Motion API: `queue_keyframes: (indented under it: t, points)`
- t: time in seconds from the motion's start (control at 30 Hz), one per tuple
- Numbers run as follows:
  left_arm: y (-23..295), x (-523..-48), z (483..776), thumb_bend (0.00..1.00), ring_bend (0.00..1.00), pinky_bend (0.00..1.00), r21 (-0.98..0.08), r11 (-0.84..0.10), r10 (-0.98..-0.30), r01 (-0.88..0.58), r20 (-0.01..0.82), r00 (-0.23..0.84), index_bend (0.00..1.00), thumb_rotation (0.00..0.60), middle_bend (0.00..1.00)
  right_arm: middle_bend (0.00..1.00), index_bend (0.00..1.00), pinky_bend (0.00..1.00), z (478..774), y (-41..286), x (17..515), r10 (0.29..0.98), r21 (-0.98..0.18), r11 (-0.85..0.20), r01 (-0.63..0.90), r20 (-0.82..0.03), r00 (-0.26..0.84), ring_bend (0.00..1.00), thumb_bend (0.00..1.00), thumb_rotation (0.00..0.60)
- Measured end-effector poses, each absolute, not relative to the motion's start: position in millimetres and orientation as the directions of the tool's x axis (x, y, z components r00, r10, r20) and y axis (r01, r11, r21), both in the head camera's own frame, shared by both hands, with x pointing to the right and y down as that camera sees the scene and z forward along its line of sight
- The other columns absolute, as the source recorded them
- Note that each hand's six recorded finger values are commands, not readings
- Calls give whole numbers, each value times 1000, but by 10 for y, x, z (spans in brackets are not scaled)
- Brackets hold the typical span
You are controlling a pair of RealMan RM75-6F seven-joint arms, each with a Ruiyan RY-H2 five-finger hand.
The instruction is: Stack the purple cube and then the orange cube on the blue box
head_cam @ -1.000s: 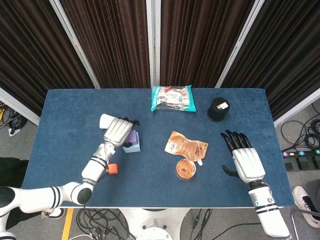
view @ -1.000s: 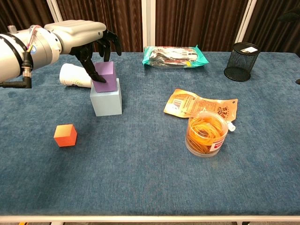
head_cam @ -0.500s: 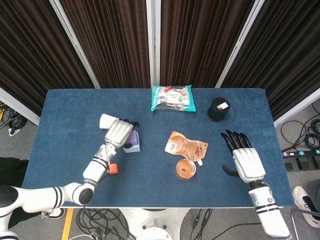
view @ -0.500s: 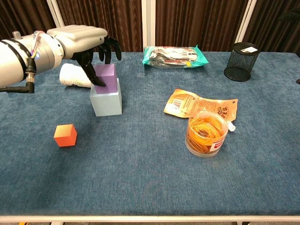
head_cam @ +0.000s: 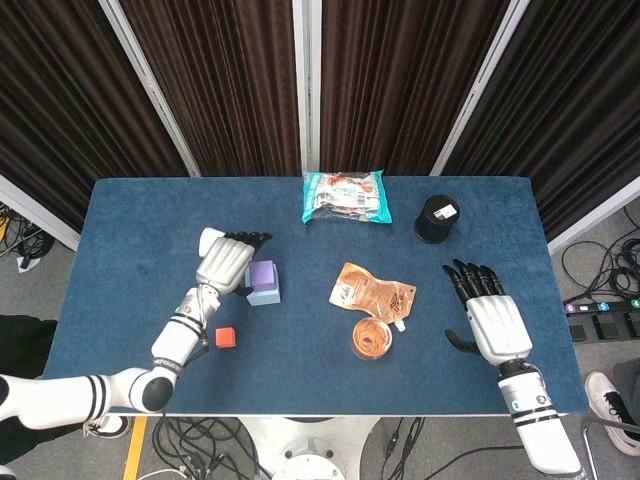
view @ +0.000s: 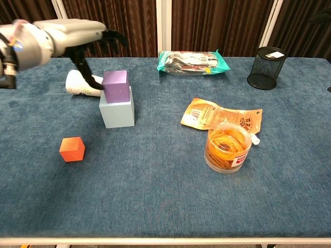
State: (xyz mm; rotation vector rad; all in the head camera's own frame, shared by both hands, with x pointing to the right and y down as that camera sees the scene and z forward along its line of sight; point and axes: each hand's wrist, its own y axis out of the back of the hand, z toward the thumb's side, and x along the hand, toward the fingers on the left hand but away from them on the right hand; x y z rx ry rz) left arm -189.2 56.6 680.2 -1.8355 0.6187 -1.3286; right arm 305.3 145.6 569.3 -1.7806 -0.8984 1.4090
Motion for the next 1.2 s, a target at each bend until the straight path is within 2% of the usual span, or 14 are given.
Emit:
queue_keyframes:
  t: [0.1, 0.23, 0.4, 0.7, 0.93, 1.2]
  points:
    - [592, -2162, 6762, 61, 261, 304, -792, -607, -758, 70, 603, 251, 197, 600, 322, 17, 0, 0, 5686, 1456, 3056, 845, -844, -527, 104, -506, 174, 0, 151, 600]
    - [781, -2676, 6709, 61, 263, 324, -753, -656, -745, 57, 658, 115, 202, 600, 338, 17, 0, 0, 5696, 1456, 3054, 842, -840, -532, 103, -512, 173, 0, 151, 600]
    - [1046, -3074, 6724, 61, 312, 373, -732, -681, -731, 2, 681, 42, 258, 600, 405, 18, 0, 0, 5716, 1471, 3042, 836, -836, -541, 95, -521, 175, 0, 151, 600]
    - [1433, -3108, 6655, 61, 384, 434, -743, -667, -744, -65, 657, 124, 341, 600, 490, 19, 0, 0, 5765, 1497, 3023, 827, -830, -552, 80, -534, 176, 0, 151, 600]
    - [1794, -2793, 6766, 68, 397, 452, -726, -668, -743, -164, 638, 205, 312, 600, 513, 24, 0, 0, 5790, 1495, 3018, 821, -824, -561, 79, -543, 175, 0, 151, 600]
    - [1860, -2555, 6948, 75, 395, 448, -763, -630, -770, -148, 587, 250, 302, 600, 498, 26, 0, 0, 5768, 1481, 3029, 821, -822, -562, 91, -543, 176, 0, 151, 600]
